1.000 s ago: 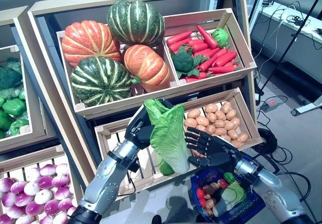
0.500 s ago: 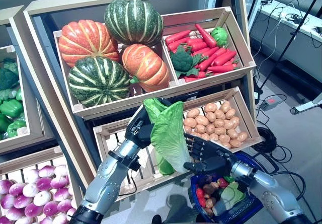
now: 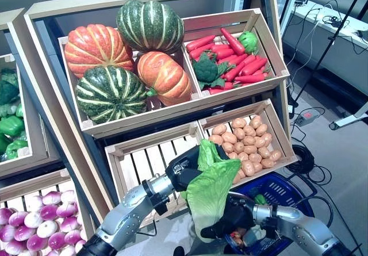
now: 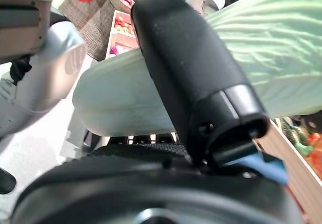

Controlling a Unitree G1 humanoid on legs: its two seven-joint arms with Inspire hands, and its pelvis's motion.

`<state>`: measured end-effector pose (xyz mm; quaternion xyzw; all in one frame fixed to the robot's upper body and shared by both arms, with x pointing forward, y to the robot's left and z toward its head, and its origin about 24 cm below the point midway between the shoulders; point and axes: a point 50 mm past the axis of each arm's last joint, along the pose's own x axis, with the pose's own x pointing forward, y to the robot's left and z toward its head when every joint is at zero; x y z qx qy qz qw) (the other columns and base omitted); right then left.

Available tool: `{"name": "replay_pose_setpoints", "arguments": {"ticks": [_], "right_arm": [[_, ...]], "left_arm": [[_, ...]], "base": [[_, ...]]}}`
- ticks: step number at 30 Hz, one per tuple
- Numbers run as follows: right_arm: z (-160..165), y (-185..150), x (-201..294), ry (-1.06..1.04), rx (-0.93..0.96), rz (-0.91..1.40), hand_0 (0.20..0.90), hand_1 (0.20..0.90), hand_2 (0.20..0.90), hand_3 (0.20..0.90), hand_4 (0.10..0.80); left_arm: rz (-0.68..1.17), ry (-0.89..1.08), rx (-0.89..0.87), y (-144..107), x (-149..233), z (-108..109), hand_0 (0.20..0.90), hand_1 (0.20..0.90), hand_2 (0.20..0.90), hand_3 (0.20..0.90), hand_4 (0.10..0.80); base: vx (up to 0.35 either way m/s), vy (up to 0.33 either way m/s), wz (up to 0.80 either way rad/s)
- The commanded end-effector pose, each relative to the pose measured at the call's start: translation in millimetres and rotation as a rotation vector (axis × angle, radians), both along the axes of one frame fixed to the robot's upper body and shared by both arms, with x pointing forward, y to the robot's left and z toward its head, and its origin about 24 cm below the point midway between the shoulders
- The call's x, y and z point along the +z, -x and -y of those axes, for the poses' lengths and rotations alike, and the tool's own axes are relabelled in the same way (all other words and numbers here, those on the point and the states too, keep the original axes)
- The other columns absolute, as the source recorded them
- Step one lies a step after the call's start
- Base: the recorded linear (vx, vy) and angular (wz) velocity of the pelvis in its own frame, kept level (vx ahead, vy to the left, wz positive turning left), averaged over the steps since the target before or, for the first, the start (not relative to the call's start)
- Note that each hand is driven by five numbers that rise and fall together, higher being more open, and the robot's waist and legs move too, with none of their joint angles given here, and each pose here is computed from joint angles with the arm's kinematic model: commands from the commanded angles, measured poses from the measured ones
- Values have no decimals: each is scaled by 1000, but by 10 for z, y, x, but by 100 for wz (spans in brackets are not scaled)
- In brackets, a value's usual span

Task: Put vegetables into the basket

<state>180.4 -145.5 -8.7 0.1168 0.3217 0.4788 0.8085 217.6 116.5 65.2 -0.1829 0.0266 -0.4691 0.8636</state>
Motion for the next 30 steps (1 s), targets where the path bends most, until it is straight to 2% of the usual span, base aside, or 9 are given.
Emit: {"name": "replay_pose_setpoints", "arguments": {"ticks": [1,7,11,12,13,19,21,25,30], "right_arm": [[-431,-200,415,-235,127,177,300,300,300,300,400],[-411,-171,383,-257,43,141,300,300,300,300,400],[-322,-212,362,-217,-97,165,300,300,300,300,400],[-261,-285,388,-195,-184,196,300,300,300,300,400],[-180,-384,441,-180,-268,235,300,300,300,300,400],[188,-697,667,-182,-623,382,300,300,300,300,400],[444,-766,782,-198,-833,467,300,300,300,300,400],[778,-735,922,-229,-1134,571,300,300,300,300,400],[1033,-685,1034,-294,-1419,635,300,300,300,300,400]], "left_arm": [[199,288,-228,21,554,390,300,300,300,300,400],[168,251,-185,41,468,333,300,300,300,300,400],[208,178,-90,29,424,200,300,300,300,300,400],[234,147,-44,-5,436,147,799,799,799,799,733],[257,137,2,-51,477,95,900,900,900,900,800],[368,87,213,-213,629,-92,900,900,900,900,800],[395,65,333,-266,653,-214,900,900,900,900,800],[406,9,416,-265,588,-318,900,900,900,900,800],[486,-75,507,-280,592,-349,900,900,900,900,800]], "base": [[38,-7,-1],[34,-10,0],[-54,-22,0],[-304,-24,-1],[-353,-2,-2],[-263,14,-1],[-274,-3,-5],[-160,-21,-3],[-155,-14,-8]]}}
